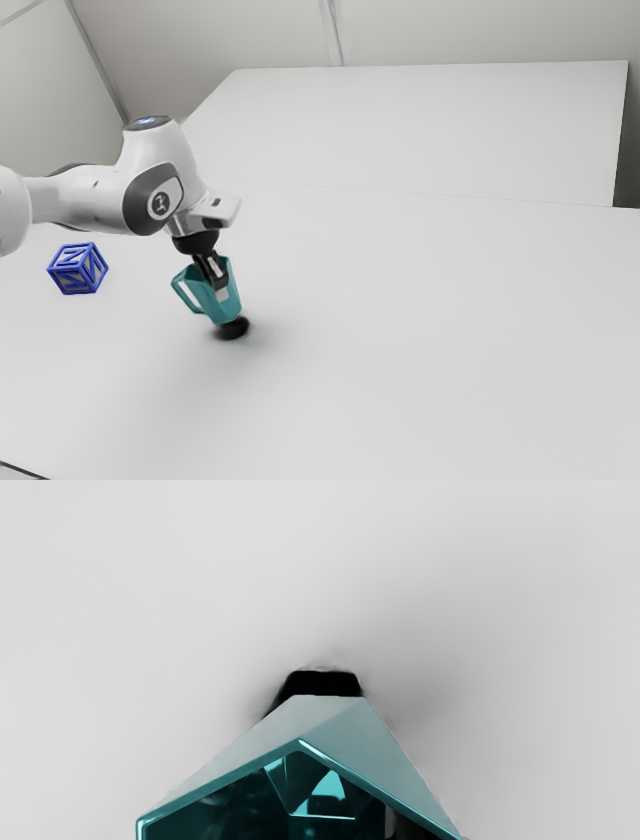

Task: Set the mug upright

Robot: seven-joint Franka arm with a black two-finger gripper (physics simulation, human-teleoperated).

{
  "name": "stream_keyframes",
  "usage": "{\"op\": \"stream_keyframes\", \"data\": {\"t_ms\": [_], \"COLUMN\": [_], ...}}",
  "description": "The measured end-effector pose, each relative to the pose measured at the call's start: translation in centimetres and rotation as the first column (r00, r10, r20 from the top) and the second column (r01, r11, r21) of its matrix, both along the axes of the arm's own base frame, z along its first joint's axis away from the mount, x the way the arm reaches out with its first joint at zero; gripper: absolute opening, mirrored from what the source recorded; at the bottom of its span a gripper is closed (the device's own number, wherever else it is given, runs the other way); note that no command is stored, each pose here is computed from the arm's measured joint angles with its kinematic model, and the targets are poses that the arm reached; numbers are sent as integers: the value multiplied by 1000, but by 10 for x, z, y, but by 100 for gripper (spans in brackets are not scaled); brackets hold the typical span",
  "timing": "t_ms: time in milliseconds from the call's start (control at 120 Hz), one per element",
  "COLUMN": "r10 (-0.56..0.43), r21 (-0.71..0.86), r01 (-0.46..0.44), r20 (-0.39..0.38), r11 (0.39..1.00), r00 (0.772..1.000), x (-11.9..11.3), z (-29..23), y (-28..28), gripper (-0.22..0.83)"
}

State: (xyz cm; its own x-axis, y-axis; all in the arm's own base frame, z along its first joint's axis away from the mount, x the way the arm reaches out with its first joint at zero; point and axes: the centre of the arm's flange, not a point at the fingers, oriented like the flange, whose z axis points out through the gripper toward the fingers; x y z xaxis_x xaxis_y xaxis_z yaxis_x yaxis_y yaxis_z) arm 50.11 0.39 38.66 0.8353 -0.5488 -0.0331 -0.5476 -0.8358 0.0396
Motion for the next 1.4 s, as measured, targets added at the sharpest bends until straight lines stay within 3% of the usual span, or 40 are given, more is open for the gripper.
{"op": "stream_keyframes", "data": {"t_ms": [75, 208, 550, 967, 1200, 1400], "r10": [32, -12, 11, 66, 73, 70], "r21": [19, 49, 61, 71, 69, 67], "r01": [-32, 10, -16, -72, -80, -80], "r20": [16, 41, 83, 81, 95, 142], "r11": [999, 999, 998, 995, 994, 995], "r00": [999, 999, 997, 995, 993, 987], "x": [-5, -7, -10, -1, 0, 6], "z": [0, 1, -18, -51, -49, -27], "y": [11, -20, -47, -52, -54, -53], "gripper": [-17, -17, -17, -17, 30, 49]}}
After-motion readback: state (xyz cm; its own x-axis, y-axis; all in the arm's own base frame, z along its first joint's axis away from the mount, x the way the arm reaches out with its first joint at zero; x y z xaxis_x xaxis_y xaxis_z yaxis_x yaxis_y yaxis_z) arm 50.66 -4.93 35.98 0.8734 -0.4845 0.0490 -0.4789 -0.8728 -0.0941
